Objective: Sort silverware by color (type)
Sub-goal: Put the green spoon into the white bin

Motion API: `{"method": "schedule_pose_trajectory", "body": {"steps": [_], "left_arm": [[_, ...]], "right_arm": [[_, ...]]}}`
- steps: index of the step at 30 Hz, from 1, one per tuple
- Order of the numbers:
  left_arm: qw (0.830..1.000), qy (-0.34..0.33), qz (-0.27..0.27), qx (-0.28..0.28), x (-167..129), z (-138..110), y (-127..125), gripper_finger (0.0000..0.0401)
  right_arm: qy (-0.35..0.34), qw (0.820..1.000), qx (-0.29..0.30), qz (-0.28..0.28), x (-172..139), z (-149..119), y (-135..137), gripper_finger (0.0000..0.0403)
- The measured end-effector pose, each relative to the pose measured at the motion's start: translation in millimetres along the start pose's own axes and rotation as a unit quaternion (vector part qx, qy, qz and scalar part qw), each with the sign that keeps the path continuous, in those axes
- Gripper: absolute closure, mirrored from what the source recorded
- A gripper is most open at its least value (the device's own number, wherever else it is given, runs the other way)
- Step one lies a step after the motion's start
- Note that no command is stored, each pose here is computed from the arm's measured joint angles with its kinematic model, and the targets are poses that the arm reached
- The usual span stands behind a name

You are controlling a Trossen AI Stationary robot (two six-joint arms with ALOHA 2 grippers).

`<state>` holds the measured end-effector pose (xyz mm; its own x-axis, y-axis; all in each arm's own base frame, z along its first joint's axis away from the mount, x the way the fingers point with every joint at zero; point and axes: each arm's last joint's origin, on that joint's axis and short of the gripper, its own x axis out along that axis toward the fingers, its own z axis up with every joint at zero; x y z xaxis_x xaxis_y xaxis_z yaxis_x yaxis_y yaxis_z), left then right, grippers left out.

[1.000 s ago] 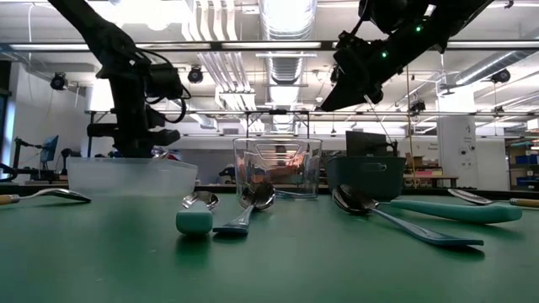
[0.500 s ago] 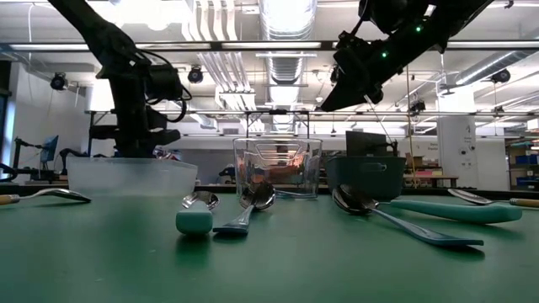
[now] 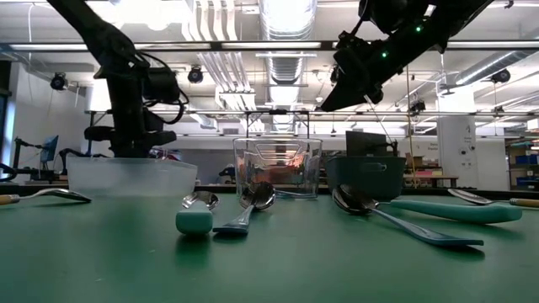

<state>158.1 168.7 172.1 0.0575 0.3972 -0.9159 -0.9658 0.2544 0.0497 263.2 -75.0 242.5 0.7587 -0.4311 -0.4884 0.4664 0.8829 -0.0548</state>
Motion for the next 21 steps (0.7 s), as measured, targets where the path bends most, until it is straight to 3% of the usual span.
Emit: {"method": "schedule_pose_trajectory", "body": {"steps": [21], "left_arm": [[0.999,0.016,-0.012,0.038,-21.2,20.6,1.4,0.0378]], "right_arm": [[0.000,1.000,-0.002,0.000,0.0,0.0,0.0,0.0332]]}}
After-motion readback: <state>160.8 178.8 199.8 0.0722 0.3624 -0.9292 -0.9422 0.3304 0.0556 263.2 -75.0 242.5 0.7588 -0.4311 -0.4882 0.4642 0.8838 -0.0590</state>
